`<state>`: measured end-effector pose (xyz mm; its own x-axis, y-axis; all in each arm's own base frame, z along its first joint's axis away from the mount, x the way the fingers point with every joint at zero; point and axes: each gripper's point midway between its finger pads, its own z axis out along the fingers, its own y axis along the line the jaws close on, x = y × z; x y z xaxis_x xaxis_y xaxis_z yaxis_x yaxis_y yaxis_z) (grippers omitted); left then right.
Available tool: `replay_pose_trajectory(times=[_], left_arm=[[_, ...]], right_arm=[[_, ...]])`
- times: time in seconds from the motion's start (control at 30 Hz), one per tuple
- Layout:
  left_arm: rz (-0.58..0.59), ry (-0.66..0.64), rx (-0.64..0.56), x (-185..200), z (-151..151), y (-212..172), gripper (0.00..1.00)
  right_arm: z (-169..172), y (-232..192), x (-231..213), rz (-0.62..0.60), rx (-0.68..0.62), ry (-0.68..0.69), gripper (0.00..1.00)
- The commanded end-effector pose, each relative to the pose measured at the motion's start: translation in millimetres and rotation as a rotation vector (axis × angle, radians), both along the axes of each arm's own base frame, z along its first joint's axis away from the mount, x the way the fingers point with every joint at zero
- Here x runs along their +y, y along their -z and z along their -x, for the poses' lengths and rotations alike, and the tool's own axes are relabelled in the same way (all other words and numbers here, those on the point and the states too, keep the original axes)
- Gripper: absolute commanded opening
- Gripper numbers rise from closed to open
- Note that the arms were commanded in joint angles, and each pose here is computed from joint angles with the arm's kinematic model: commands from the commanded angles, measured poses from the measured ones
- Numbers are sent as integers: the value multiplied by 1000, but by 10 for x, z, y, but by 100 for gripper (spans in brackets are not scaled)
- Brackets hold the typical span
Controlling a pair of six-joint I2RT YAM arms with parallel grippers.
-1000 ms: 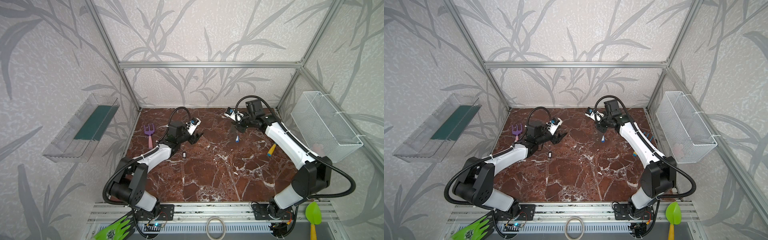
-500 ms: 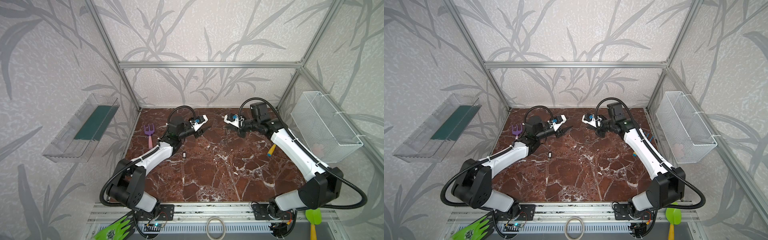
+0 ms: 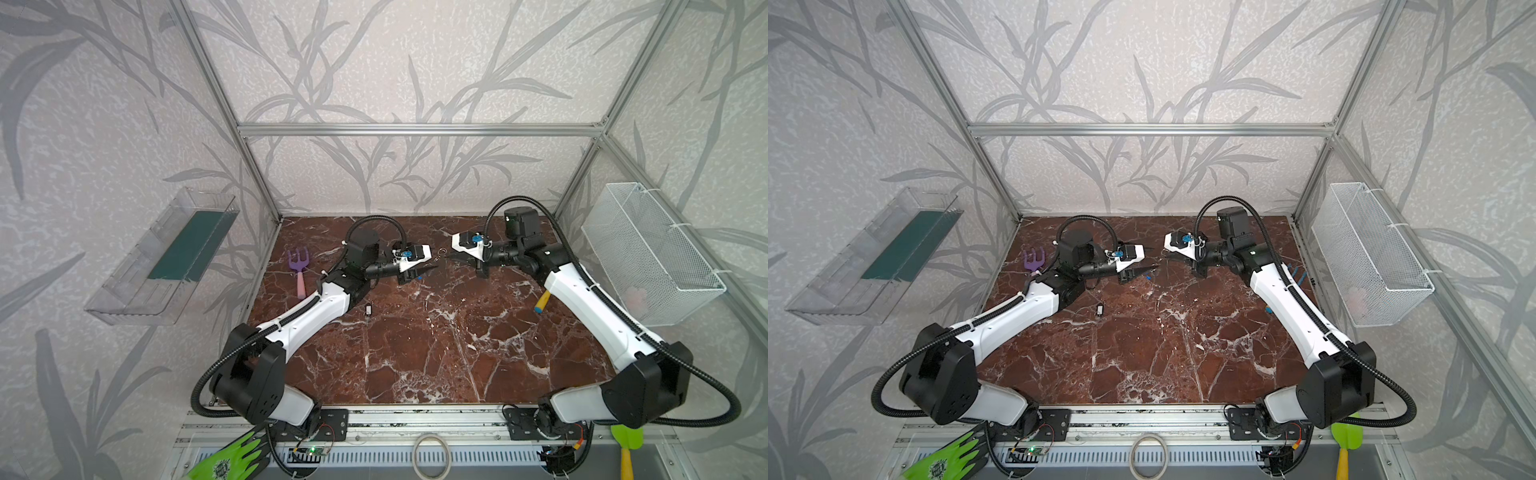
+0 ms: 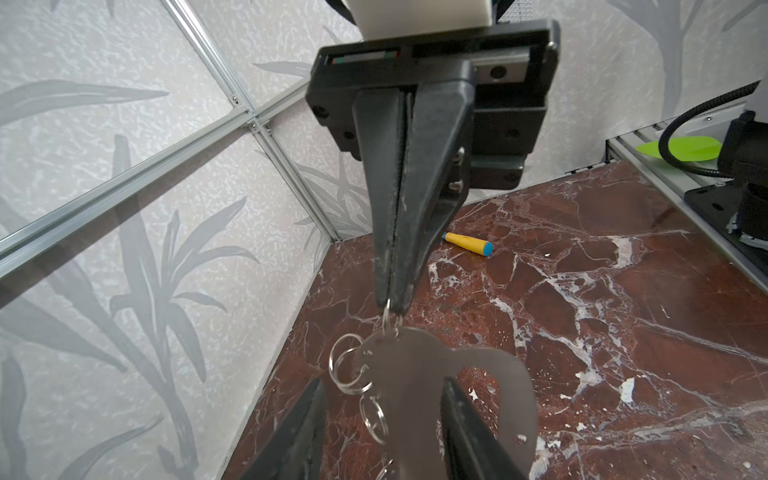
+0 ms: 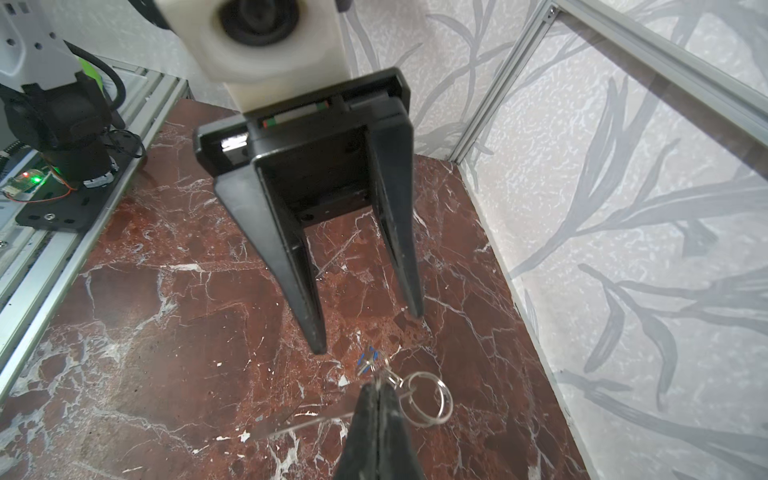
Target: Put the keys on the keyring
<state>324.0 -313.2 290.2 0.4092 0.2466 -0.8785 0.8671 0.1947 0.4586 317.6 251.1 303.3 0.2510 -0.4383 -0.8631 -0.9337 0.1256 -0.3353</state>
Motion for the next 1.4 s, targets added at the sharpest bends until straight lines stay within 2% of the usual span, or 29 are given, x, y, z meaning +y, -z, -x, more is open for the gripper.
replay_pose_trajectory(times=[0.0, 0.07, 0.2, 0.4, 0.7, 1.07, 1.27, 1.37], left_arm=[[-17, -29, -46, 53, -11, -114, 46], [-21, -70, -50, 99, -47, -79, 45], [-47, -73, -61, 131, -10, -3, 42], [18, 16, -66, 13, 126, -193, 40], [21, 77, -59, -81, 165, -270, 39], [21, 128, -38, -177, 181, -293, 24], [15, 128, -33, -213, 155, -266, 23], [24, 132, -41, -240, 149, -290, 19]], right_arm=[[121, -214, 27, -60, -57, -55, 0], [144, -224, 29, -68, -63, -63, 0], [170, -223, 24, -71, -68, -67, 0], [199, -210, 24, -71, -58, -75, 0], [221, -190, 32, -63, -54, -85, 0], [221, -188, 76, -57, -58, -90, 0], [219, -193, 98, -60, -52, -95, 0], [220, -184, 119, -62, -45, -101, 0]])
